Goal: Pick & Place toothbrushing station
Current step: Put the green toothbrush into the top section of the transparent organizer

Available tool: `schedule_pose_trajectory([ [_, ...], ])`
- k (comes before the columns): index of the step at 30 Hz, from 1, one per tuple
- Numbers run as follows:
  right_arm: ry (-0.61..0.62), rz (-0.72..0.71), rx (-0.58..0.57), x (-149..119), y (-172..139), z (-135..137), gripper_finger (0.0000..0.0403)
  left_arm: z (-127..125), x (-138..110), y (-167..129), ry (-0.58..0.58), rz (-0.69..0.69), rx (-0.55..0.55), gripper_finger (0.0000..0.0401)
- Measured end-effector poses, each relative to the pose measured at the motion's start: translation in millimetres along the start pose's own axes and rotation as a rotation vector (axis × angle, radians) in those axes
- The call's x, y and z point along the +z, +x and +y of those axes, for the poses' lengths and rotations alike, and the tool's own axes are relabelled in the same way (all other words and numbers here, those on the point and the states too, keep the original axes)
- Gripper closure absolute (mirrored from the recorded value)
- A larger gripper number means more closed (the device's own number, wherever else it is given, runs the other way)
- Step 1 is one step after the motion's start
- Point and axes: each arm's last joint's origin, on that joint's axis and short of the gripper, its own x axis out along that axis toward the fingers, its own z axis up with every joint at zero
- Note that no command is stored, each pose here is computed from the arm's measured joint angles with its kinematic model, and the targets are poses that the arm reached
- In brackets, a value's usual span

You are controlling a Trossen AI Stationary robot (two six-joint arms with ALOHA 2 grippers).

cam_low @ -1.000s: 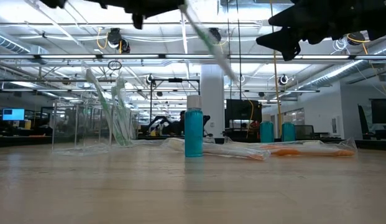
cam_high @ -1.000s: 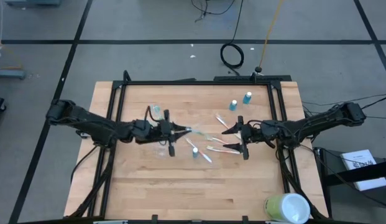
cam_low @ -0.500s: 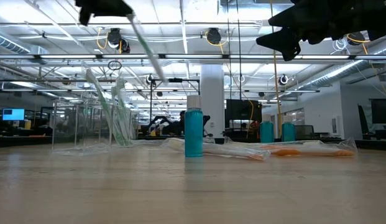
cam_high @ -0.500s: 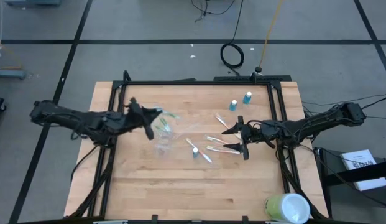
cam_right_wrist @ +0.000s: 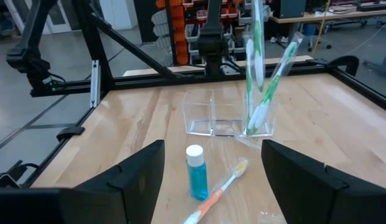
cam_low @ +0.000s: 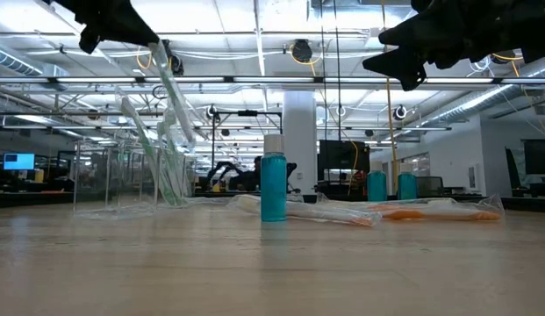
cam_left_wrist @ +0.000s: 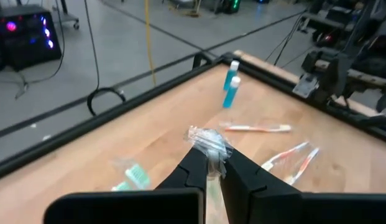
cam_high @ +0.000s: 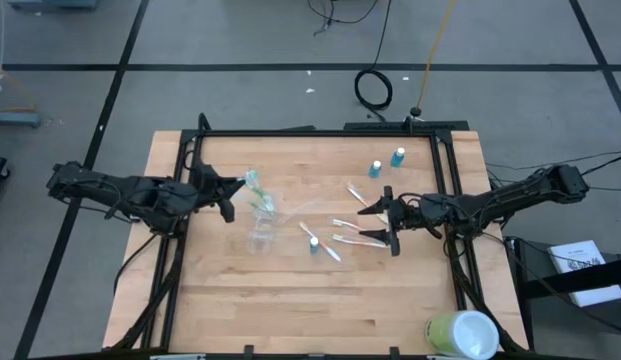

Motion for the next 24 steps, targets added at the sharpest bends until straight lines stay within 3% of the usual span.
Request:
schedule_pose_trajectory([
  [6, 0.000, -0.001, 0.001, 0, 0, 0, 0.0145, 1, -4, 1, -0.009, 0.040, -0.002, 0.0396],
  [24, 0.000, 0.000, 0.001, 0, 0, 0, 0.0145, 2, -19, 8, -0.030, 0.112, 0.051, 0.0376],
])
